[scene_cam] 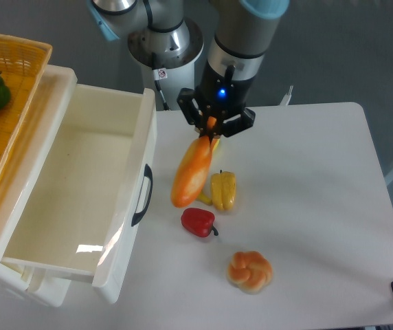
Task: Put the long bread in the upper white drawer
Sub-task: 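Carry the hanging bread loaf over the open white drawer, then lower the loaf into the drawer and open the gripper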
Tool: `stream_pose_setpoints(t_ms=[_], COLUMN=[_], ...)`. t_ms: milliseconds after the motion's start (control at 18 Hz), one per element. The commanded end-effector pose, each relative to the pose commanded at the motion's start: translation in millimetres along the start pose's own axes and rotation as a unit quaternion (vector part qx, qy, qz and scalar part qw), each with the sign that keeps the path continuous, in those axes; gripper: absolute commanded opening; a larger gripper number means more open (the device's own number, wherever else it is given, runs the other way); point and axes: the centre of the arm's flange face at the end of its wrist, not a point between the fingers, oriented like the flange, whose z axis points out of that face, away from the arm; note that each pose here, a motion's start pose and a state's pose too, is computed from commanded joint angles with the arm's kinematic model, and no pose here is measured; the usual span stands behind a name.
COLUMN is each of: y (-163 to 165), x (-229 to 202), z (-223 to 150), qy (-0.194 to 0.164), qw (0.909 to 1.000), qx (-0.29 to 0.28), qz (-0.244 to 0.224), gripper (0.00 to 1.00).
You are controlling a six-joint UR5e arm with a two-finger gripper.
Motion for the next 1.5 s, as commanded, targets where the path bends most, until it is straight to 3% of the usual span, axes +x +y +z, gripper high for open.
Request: stream_pose_setpoints(t_ms=[500,833,1111,1167,1222,1500], y=[-9.7,-25.7,-35.9,-37.0,-37.4,-39.2], x=[60.6,92.3,104.6,102.7,101.5,103.2], z=[-5.3,17.8,40.6,44.0,46.4,45.2], qy=[0.027,0.051,0.057,0.058,0.058,0.055], qw=[0.9986,0.9973,0.9976,0.9977,0.9978,0.9977], qx=[0.023,0.045,0.037,0.034,0.033,0.040], qz=[-0.038,-0.028,-0.010,-0.010,-0.005,0.002], gripper=[0.00,0.00,0.20,0.30,0.58,0.66])
